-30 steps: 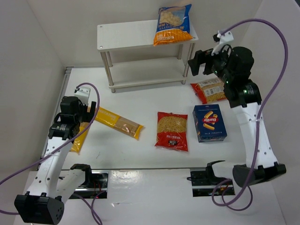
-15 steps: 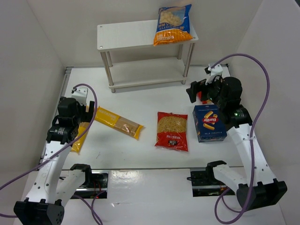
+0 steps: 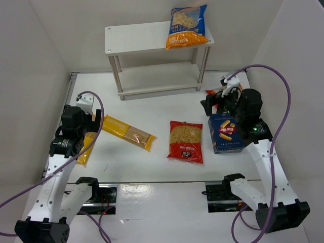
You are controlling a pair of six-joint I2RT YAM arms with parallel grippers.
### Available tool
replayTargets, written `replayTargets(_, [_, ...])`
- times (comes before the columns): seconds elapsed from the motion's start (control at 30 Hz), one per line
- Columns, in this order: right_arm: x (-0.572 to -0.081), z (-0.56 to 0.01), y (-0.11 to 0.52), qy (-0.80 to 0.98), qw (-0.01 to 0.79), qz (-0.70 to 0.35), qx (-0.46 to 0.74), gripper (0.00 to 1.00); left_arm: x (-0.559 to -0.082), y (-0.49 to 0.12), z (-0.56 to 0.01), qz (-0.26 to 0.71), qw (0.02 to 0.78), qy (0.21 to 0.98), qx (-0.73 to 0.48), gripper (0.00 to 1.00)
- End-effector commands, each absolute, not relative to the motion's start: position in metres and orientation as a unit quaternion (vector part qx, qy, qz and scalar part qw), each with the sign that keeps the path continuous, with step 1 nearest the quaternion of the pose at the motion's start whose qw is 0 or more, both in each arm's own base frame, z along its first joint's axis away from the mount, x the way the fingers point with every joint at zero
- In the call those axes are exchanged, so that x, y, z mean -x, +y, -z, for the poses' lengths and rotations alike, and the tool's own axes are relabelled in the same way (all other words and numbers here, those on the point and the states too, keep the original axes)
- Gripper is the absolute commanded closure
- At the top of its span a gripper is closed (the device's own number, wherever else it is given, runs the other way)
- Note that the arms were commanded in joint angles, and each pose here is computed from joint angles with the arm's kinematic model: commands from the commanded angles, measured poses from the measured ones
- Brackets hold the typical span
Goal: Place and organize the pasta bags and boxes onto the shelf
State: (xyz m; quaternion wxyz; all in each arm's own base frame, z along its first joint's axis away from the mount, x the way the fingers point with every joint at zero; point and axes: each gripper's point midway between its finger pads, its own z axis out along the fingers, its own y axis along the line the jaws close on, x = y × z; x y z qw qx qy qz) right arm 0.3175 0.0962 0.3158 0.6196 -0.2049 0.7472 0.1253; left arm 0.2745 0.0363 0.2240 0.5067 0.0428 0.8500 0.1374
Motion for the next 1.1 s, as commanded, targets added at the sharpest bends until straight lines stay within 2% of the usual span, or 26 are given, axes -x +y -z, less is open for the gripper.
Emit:
replayTargets(0.0, [-0.3195, -0.3323, 0.0989, 0.722, 0.645, -0.127, 0.216, 0.00, -0.2785, 0.0355, -0.2365, -0.133, 0.531, 0.836, -0.026, 0.01])
replayTargets(1.07, [-0.3197, -0.3404, 0.0942, 0.713, 0.660, -0.115, 0.208, 0.00, -0.2772, 0.0386, -0.2328, -0.139, 0.527, 0.839, -0.017, 0.01])
